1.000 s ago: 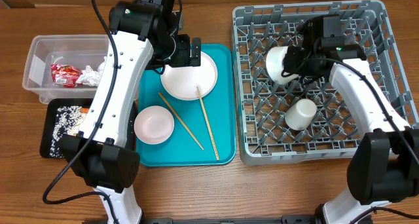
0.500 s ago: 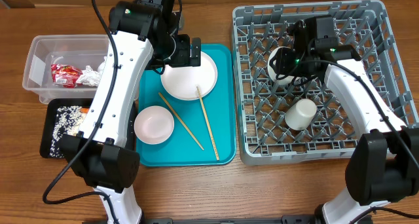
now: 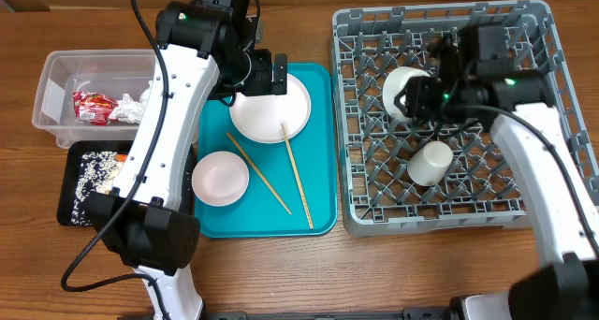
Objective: Sort waste into correct bins and load items into the dishwasher
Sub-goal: 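Set the white bowl down in the rack and open the right gripper, then reach the right gripper to the pink bowl on the teal tray and grasp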
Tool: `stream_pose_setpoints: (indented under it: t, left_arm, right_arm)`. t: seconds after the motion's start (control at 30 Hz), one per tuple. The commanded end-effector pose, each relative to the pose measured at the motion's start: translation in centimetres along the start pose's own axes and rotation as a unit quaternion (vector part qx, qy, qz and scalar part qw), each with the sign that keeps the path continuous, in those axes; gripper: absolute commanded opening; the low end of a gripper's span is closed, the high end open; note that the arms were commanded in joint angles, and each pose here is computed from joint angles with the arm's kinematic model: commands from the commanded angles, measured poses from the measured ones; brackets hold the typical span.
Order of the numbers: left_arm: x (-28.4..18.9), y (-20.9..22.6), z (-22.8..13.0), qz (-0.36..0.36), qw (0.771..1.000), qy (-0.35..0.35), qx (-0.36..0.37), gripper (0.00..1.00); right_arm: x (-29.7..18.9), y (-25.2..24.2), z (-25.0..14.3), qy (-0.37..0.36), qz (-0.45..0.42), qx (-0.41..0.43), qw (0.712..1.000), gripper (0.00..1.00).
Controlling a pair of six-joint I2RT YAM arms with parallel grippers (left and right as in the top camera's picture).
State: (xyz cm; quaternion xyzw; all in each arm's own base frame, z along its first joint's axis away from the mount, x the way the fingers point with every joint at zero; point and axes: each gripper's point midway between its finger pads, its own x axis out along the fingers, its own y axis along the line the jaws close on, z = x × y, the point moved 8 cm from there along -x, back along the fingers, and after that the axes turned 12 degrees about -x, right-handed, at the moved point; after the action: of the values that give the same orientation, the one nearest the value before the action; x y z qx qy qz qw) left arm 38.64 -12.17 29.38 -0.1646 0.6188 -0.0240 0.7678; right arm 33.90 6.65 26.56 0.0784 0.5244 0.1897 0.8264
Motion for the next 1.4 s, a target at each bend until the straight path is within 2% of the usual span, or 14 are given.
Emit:
stream_pose_setpoints:
  t: [0.0, 0.1, 0.23, 0.4, 0.6, 0.93, 1.1, 1.2, 1.37]
  left_arm:
    - [-0.1, -0.3, 0.1, -0.007, 1.000, -0.003, 0.006, 1.00]
    - [-0.1, -0.3, 0.1, -0.008, 1.000, -0.002, 0.006, 1.00]
    - [-0.4, 0.1, -0.1, -0.001, 1.000, 0.003, 0.002, 1.00]
    - [-1.5, 2.7, 0.2, 0.049, 0.998, -0.011, -0.029, 1.00]
    - [-4.0, 6.6, 0.3, 0.072, 0.994, -0.016, -0.079, 1.00]
    - [-10.9, 12.0, -0.4, 0.066, 0.982, -0.099, -0.144, 1.00]
    - [-12.0, 12.8, -1.1, 0.070, 0.980, -0.106, -0.156, 1.00]
    - [-12.1, 13.4, -1.2, 0.101, 0.976, -0.109, -0.159, 1.00]
    - [-12.5, 14.4, -0.8, 0.111, 0.968, -0.124, -0.185, 1.00]
  right_arm:
    - [-2.1, 1.9, -0.3, -0.002, 0.067, 0.000, 0.998, 0.50]
    - [-2.1, 3.2, -1.4, 0.030, 0.124, 0.010, 0.992, 0.50]
    - [-1.6, 4.9, -2.4, 0.060, 0.126, -0.013, 0.990, 0.50]
    - [-0.7, 7.6, -3.1, 0.078, 0.129, -0.051, 0.987, 0.50]
    - [0.5, 11.0, -3.0, 0.070, 0.142, -0.074, 0.985, 0.50]
    - [3.7, 17.6, -3.7, 0.038, 0.110, -0.103, 0.988, 0.52]
    - [7.6, 21.0, -5.0, 0.024, 0.067, -0.160, 0.984, 0.54]
    - [11.8, 23.2, -6.2, 0.016, 0.034, -0.196, 0.980, 0.59]
    - [16.9, 24.9, -8.3, 0.036, 0.035, -0.220, 0.974, 0.59]
